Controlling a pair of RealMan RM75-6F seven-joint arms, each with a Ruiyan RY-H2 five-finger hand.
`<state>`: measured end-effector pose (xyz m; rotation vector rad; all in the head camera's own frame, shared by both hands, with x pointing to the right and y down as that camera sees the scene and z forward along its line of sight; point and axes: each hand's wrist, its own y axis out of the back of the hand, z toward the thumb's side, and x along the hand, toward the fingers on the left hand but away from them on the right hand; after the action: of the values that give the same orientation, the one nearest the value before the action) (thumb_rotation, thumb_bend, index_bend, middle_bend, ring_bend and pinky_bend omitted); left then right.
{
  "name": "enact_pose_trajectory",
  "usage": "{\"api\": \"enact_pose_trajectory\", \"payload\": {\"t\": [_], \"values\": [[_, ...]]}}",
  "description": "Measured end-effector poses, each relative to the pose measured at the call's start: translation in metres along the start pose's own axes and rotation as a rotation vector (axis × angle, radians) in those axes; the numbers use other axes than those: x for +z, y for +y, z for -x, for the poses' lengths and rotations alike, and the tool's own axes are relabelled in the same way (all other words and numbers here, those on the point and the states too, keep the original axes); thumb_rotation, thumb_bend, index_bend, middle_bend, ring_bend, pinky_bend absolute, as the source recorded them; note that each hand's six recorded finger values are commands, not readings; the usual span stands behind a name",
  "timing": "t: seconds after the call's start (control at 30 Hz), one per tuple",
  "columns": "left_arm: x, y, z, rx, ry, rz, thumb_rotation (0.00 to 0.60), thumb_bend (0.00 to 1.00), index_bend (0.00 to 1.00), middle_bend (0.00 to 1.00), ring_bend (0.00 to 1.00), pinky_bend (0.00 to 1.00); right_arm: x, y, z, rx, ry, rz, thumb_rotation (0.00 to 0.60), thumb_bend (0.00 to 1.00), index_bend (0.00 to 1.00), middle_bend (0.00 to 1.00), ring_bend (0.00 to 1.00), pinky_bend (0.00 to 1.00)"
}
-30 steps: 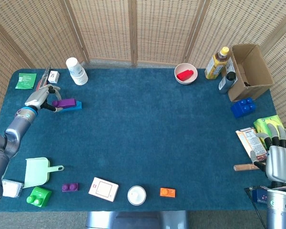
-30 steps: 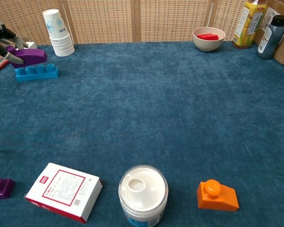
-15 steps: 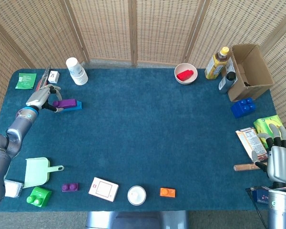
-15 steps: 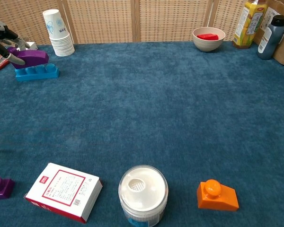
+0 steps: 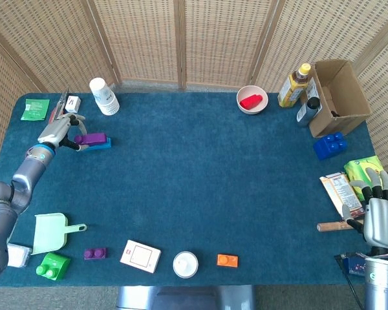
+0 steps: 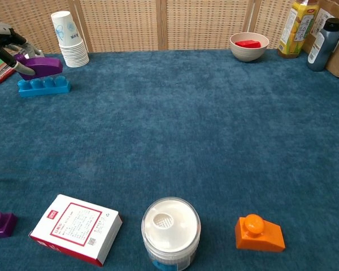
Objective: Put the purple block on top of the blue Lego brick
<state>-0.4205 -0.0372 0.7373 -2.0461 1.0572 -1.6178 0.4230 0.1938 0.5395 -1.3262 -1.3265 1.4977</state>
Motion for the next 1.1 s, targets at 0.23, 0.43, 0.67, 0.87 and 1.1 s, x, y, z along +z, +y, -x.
{"api": "enact_pose_trajectory", "payload": {"t": [0.23,0.43,0.67,0.87,1.1], "values": [[0.011,-0.004,-0.007,-0.002,0.0,-0.009,0.6,0.38,0.75,0.19,0.0,0.0,-0.003,0.001,-0.001,-0.001,-0.01,-0.003,0.6,0.28,0.32,0.13,0.0,0.0],[0.024,-0.01,-0.014,-0.009,0.001,-0.011,0.6,0.38,0.75,0.19,0.0,0.0,-0.005,0.004,-0.002,-0.008,-0.018,-0.008,0.6,0.28,0.32,0.14,0.0,0.0],[0.03,-0.014,-0.017,-0.017,0.001,-0.028,0.6,0.38,0.76,0.19,0.0,0.0,-0.007,0.005,-0.001,-0.01,-0.024,-0.007,0.6,0.28,0.32,0.14,0.0,0.0],[0.026,-0.012,-0.018,-0.01,0.016,-0.049,0.6,0.38,0.76,0.19,0.0,0.0,-0.008,0.004,-0.001,-0.006,-0.025,-0.006,0.6,0.28,0.32,0.14,0.0,0.0],[0.016,-0.005,-0.016,0.007,0.051,-0.066,0.6,0.38,0.75,0.19,0.0,0.0,-0.008,0.004,-0.001,-0.009,-0.025,-0.005,0.6,0.28,0.32,0.13,0.0,0.0]]}}
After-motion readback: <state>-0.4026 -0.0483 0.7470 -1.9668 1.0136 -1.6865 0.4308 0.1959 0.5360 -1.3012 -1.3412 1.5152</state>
